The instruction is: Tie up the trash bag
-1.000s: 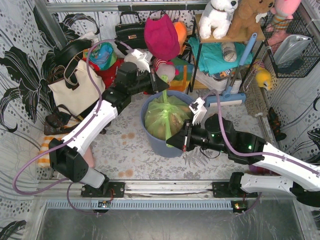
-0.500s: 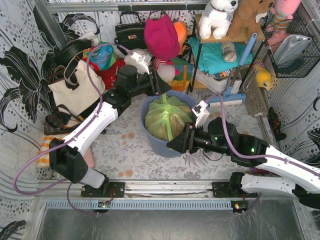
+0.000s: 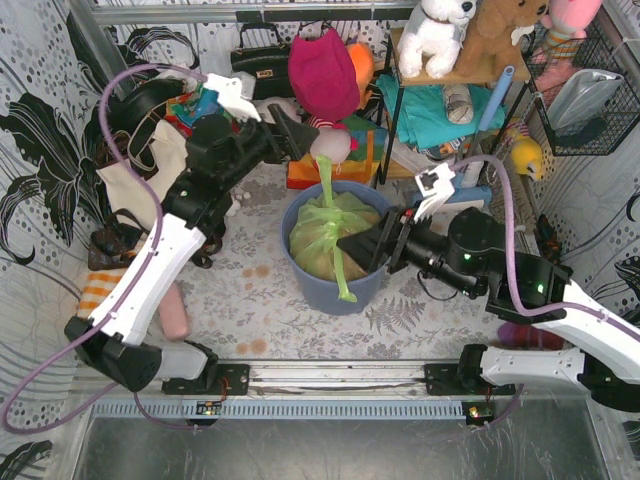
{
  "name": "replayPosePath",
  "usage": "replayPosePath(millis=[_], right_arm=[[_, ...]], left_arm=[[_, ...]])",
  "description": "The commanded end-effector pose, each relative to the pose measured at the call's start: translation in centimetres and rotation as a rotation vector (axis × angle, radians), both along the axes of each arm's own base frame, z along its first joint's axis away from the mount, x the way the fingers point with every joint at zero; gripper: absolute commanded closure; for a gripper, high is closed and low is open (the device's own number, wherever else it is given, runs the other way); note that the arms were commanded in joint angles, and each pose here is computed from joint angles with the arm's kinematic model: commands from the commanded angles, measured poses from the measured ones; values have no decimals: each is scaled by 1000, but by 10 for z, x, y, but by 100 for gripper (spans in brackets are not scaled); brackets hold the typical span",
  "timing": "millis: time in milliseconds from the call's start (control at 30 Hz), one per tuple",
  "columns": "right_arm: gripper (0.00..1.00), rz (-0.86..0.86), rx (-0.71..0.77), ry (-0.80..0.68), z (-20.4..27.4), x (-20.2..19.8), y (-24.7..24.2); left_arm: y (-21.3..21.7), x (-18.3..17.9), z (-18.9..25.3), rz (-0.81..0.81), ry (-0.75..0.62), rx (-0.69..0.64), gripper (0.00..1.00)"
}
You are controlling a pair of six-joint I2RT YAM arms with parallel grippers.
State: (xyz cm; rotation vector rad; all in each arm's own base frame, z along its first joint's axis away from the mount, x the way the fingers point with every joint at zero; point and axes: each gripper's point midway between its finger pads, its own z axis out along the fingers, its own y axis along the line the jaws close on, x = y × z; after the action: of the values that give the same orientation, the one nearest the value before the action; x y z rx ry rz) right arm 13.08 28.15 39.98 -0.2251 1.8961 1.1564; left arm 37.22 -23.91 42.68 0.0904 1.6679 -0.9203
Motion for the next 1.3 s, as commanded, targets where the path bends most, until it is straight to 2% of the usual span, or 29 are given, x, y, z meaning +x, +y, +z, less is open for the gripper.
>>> replayPosePath(millis=[0,100,200,233,300,333,500,600,700,867,1000,1100,1200,1267], right_arm=[[28,-259,-165,-189,15,49,-32],[20,-437,-297,-282,14,84,-60],[12,-577,-387,-299,2,121,-93],[8,-629,-403,-291,-4,134,-105],[0,-718,-457,-262,-26,156,-133],[3,-762,-492,-232,-40,168,-150],[3,-913,-577,-66,-121,207,-231],[3,-1020,-665,-43,-174,212,-278],[3,-1083,-762,-32,-227,205,-308],[3,-1166,-882,-48,-289,186,-337],[3,-1214,-932,-88,-315,178,-349],[3,-1184,-933,-135,-316,186,-345],[3,-1123,-856,-283,-302,200,-329],[3,-1057,-811,-346,-299,210,-315]], left_arm=[[61,5,24,294,-114,16,18],[95,-5,11,442,-146,-2,15],[120,-13,-14,555,-117,9,12],[126,-16,-25,581,-102,20,0],[138,-19,-47,633,-77,46,2],[144,-21,-59,662,-63,64,2],[186,-30,-127,860,25,188,2],[212,-41,-166,987,58,255,2],[224,-50,-203,1025,46,302,2],[244,-68,-271,1081,60,407,2],[254,-77,-301,1105,38,450,2],[255,-76,-305,1090,5,471,2],[245,-66,-294,995,-109,422,2],[244,-56,-289,956,-135,404,2]])
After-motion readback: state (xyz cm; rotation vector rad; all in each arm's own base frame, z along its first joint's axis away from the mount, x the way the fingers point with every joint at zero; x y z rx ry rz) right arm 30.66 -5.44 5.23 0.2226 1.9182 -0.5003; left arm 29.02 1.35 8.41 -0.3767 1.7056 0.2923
